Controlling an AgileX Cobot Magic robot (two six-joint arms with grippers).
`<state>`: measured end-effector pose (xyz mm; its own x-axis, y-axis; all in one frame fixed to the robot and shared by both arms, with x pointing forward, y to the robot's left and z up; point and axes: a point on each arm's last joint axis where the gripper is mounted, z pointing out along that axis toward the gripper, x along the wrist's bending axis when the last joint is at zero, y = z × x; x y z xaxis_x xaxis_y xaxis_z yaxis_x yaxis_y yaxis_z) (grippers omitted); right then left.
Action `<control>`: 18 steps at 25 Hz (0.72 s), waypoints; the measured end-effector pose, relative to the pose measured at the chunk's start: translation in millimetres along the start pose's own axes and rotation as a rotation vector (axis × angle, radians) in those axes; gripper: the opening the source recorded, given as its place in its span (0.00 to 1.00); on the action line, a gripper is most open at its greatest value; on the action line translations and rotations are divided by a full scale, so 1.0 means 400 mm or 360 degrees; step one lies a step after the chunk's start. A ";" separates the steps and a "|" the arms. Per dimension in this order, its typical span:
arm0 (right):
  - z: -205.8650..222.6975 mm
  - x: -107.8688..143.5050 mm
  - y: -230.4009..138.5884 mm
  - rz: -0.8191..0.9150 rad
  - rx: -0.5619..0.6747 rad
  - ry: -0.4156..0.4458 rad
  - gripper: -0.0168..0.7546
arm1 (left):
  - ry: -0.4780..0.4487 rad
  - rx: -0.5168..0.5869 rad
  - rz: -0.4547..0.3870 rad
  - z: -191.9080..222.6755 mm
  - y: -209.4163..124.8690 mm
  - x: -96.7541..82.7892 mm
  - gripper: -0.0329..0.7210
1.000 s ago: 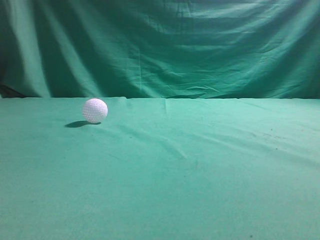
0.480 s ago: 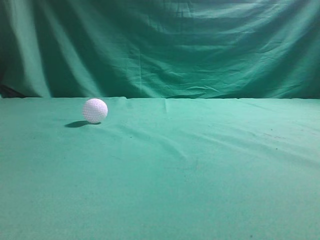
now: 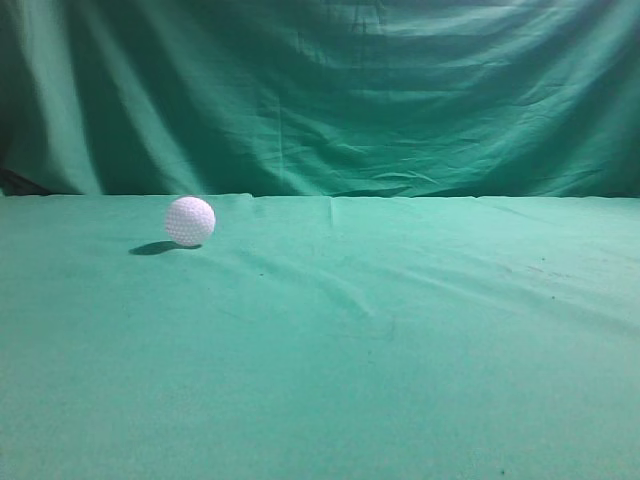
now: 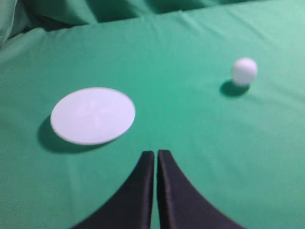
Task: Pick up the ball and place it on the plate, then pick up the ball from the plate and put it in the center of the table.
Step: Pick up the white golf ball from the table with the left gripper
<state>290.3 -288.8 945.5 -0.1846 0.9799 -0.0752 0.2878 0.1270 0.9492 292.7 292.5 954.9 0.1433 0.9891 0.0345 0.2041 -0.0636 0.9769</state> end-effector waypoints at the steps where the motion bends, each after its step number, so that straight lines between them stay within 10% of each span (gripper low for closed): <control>1: 0.000 0.000 0.000 0.0000 0.0000 0.0000 0.02 | -0.0004 -0.0093 -0.0076 0.000 0.013 0.000 0.04; 10: 0.000 0.000 0.000 0.0000 0.0000 0.0000 0.02 | 0.0103 -0.0700 -0.0360 -0.022 0.094 0.025 0.04; 18: 0.000 0.000 0.000 0.0000 0.0000 0.0000 0.02 | -0.0095 -0.0290 -0.0448 -0.030 0.201 -0.002 0.04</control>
<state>290.3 -288.8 945.5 -0.1846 0.9799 -0.0752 0.2878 0.1270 0.9492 297.4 288.3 1036.1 0.1632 0.9546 -0.2494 0.0681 0.2412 0.9681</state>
